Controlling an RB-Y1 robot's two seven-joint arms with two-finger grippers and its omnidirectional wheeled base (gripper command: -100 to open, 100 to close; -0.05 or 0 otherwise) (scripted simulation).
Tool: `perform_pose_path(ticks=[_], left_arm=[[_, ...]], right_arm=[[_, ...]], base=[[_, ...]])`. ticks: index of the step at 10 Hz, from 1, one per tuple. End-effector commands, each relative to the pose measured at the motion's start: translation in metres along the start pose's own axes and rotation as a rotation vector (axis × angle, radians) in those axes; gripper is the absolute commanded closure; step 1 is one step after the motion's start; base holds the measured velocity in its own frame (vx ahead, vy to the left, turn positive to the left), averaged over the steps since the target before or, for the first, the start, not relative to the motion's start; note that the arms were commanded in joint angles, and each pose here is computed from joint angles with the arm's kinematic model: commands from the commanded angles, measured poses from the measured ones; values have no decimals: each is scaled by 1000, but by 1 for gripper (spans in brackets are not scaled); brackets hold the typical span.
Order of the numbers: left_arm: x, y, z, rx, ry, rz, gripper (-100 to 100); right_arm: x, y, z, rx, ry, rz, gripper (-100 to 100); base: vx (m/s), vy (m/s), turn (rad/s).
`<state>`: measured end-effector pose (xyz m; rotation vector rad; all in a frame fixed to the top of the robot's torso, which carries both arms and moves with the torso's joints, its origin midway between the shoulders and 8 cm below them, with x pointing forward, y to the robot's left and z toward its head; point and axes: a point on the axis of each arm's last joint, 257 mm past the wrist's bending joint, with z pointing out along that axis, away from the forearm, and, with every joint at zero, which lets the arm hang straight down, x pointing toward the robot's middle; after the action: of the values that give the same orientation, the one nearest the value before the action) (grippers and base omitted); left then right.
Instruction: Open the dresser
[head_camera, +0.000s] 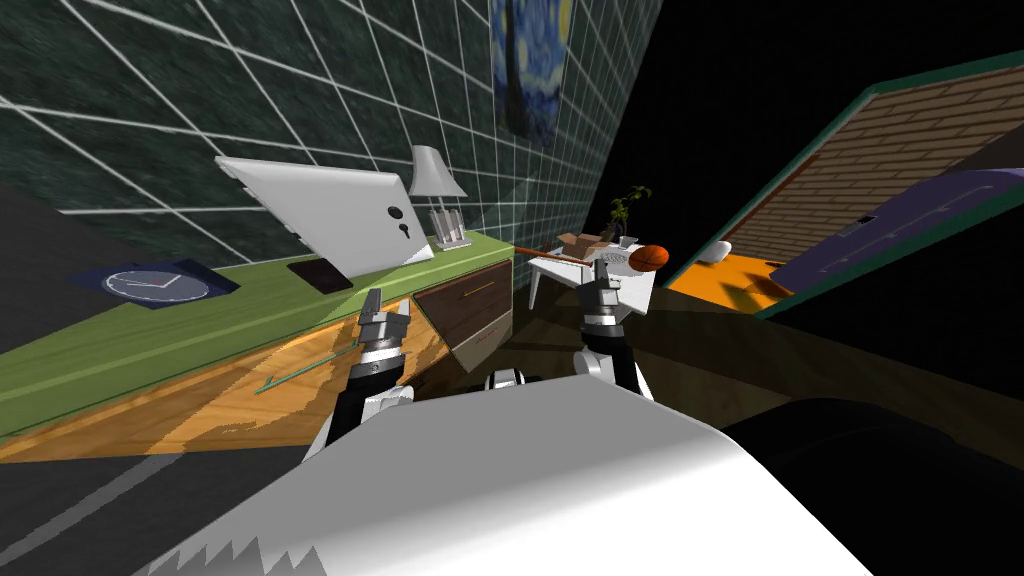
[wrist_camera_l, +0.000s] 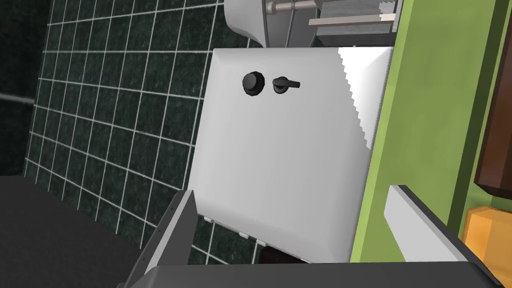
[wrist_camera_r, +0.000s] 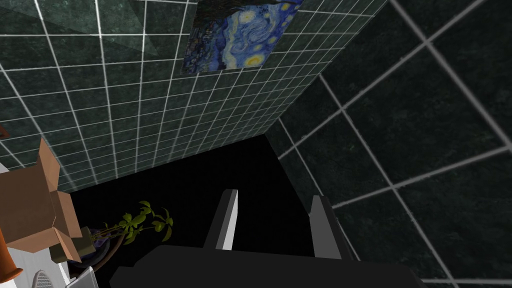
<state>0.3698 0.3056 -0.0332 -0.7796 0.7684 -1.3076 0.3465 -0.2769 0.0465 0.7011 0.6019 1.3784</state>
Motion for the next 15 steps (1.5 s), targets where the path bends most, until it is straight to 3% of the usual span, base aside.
perform_pose_path(ticks=[1,11,15], left_arm=[[-14,23,-6,-48,-39,-10,-100],[-66,97,-37,-220,-111,6,-100],[-84,121,-54,-274,-177,-18,-100]], right_arm=[[0,0,0,0,0,0,0],[0,0,0,0,0,0,0],[0,0,0,0,0,0,0]], base=[[111,-161,80],[112,-152,82],[89,-149,73]])
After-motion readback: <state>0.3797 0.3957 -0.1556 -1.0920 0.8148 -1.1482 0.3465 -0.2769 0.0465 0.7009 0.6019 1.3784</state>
